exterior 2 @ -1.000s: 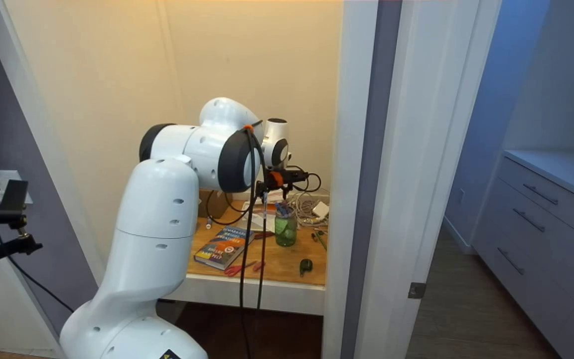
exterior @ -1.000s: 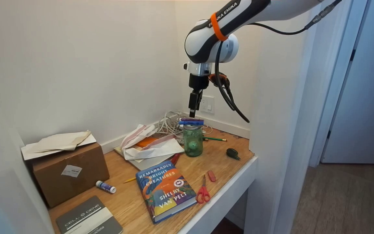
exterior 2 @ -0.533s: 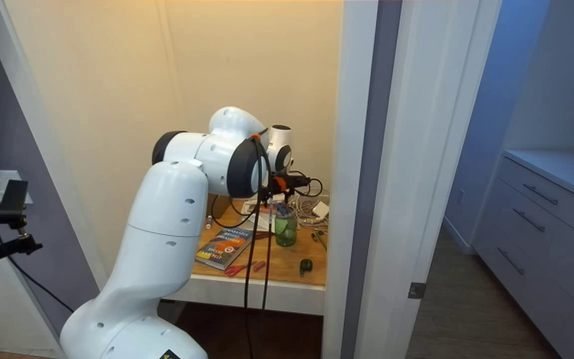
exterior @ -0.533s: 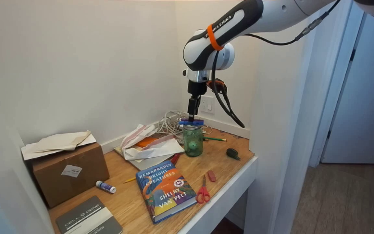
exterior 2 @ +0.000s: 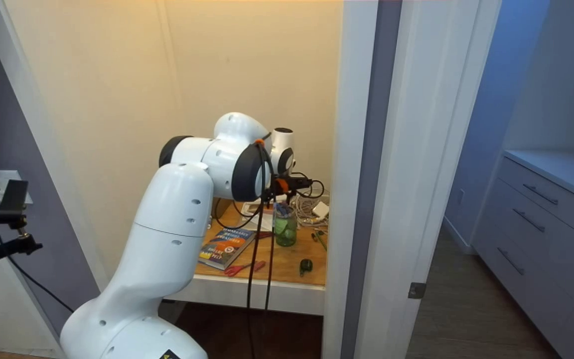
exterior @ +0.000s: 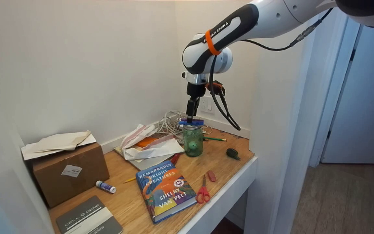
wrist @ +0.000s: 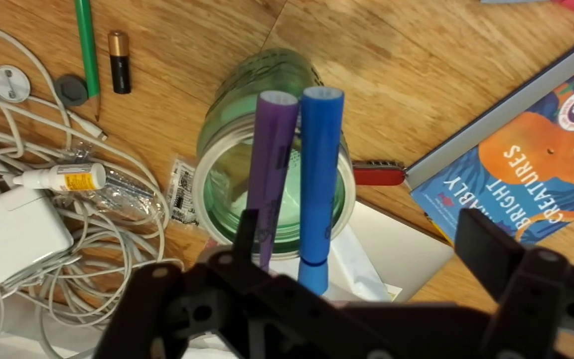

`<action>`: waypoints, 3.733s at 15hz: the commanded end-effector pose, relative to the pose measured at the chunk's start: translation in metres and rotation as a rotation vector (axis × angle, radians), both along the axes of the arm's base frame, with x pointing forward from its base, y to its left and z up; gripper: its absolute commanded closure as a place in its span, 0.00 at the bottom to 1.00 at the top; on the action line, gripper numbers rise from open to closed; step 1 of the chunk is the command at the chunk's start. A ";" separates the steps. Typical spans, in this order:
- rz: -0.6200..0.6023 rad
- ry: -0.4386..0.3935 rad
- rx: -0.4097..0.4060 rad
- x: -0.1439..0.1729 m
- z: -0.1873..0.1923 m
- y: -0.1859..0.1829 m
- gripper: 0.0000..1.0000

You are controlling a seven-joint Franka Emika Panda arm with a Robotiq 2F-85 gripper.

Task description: Take the markers off the jar and put them on the table

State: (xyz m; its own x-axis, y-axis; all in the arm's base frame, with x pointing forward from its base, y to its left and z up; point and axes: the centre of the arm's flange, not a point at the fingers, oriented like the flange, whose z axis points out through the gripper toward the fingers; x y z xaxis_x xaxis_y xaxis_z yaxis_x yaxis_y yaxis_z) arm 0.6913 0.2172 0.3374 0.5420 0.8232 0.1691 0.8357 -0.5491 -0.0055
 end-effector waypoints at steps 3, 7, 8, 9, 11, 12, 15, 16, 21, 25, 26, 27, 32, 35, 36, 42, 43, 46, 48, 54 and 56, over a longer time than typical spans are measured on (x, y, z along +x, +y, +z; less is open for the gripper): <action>-0.016 -0.021 -0.004 0.014 -0.007 0.000 0.00; -0.023 -0.022 -0.004 0.016 -0.011 -0.003 0.00; -0.024 -0.022 -0.002 0.016 -0.012 -0.003 0.00; -0.027 -0.021 -0.001 0.017 -0.013 -0.003 0.00; -0.030 -0.022 -0.002 0.017 -0.015 -0.004 0.00; -0.031 -0.021 -0.001 0.017 -0.016 -0.004 0.00; -0.034 -0.022 -0.001 0.019 -0.017 -0.006 0.00; -0.034 -0.021 -0.002 0.019 -0.018 -0.006 0.00; -0.035 -0.015 -0.003 0.019 -0.021 -0.008 0.00; -0.036 -0.009 -0.002 0.018 -0.025 -0.008 0.09; -0.036 -0.008 -0.003 0.018 -0.025 -0.008 0.10; -0.036 -0.007 -0.002 0.018 -0.026 -0.009 0.16; -0.036 -0.006 -0.002 0.019 -0.026 -0.009 0.29; -0.036 -0.006 -0.002 0.019 -0.026 -0.009 0.27; -0.036 -0.006 -0.002 0.019 -0.026 -0.009 0.28; -0.035 -0.005 0.000 0.020 -0.025 -0.009 0.30; -0.035 -0.005 0.001 0.020 -0.024 -0.009 0.33; -0.035 -0.009 0.003 0.021 -0.021 -0.009 0.30; -0.034 -0.013 0.005 0.021 -0.020 -0.009 0.32; -0.033 -0.005 0.005 0.020 -0.023 -0.009 0.44; -0.033 -0.005 0.006 0.020 -0.024 -0.009 0.54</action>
